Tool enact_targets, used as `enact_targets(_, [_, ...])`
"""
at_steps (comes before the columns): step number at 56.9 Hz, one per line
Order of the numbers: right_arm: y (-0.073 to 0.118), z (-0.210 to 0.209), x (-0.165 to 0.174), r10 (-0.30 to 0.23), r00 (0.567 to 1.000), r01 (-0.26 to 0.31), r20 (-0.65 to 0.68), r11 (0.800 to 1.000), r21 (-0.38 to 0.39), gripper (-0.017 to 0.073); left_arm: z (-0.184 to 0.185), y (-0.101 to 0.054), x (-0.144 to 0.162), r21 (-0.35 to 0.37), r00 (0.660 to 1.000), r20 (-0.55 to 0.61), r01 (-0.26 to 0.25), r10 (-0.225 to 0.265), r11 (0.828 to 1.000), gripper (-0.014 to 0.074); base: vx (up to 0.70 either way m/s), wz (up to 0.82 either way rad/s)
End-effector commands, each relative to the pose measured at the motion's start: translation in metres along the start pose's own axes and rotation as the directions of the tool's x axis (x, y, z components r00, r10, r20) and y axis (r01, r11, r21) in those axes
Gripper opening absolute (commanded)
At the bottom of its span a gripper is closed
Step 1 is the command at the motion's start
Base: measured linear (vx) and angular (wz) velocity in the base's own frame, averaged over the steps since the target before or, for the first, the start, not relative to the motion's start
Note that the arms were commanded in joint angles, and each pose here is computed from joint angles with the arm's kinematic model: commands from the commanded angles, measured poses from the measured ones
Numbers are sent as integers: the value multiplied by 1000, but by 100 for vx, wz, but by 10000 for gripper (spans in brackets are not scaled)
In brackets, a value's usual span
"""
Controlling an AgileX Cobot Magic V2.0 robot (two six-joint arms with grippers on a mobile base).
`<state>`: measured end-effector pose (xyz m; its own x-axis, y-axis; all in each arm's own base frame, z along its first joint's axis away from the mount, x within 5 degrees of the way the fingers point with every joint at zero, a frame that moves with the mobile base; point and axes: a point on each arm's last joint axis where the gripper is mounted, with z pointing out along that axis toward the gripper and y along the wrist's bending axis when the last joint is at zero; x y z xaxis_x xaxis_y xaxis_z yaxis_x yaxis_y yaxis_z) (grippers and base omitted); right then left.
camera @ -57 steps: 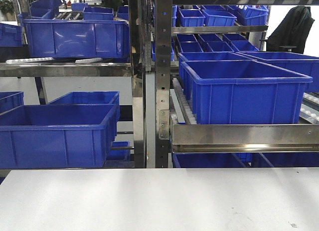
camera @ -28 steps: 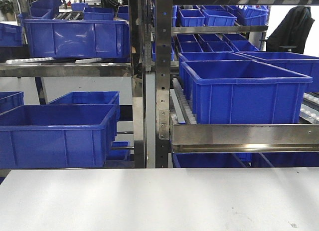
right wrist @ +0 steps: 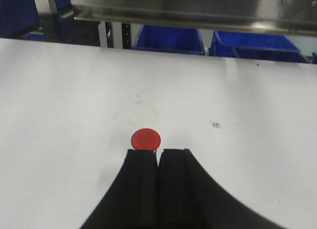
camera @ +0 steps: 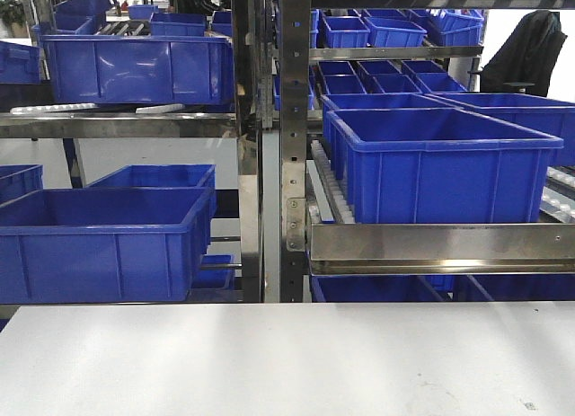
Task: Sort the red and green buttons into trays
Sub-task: 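Grasp the green button with left gripper and red button with right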
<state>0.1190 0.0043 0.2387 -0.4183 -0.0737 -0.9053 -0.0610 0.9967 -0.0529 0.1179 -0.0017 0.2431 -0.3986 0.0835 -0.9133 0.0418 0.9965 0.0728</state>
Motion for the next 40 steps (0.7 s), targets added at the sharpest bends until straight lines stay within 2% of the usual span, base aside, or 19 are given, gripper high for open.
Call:
enact_targets(1, [-2, 5, -18, -7, 997, 6, 81, 1000, 11, 53, 6, 0, -14, 1, 999, 48, -5, 5, 1000, 221, 0, 0])
enact_targets(10, [-2, 16, -13, -6, 1000, 6, 17, 1000, 7, 132, 19, 0, -8, 8, 999, -35, -2, 2, 1000, 463, 0, 0])
enact_targets(18, [-1, 21, -11, -7, 1000, 7, -14, 1000, 5, 202, 30, -1, -3, 13, 995, -97, 0, 1, 1000, 601, 0, 0])
enact_targets(28, [-1, 24, -9, -7, 999, 7, -34, 1000, 3, 274, 47, -2, 5, 19, 985, -173, 11, -8, 1000, 613, 0, 0])
enact_targets(40, [-1, 24, -9, -7, 999, 7, -34, 1000, 3, 299, 71, -3, 6, 28, 990, -141, 16, -12, 999, 605, 0, 0])
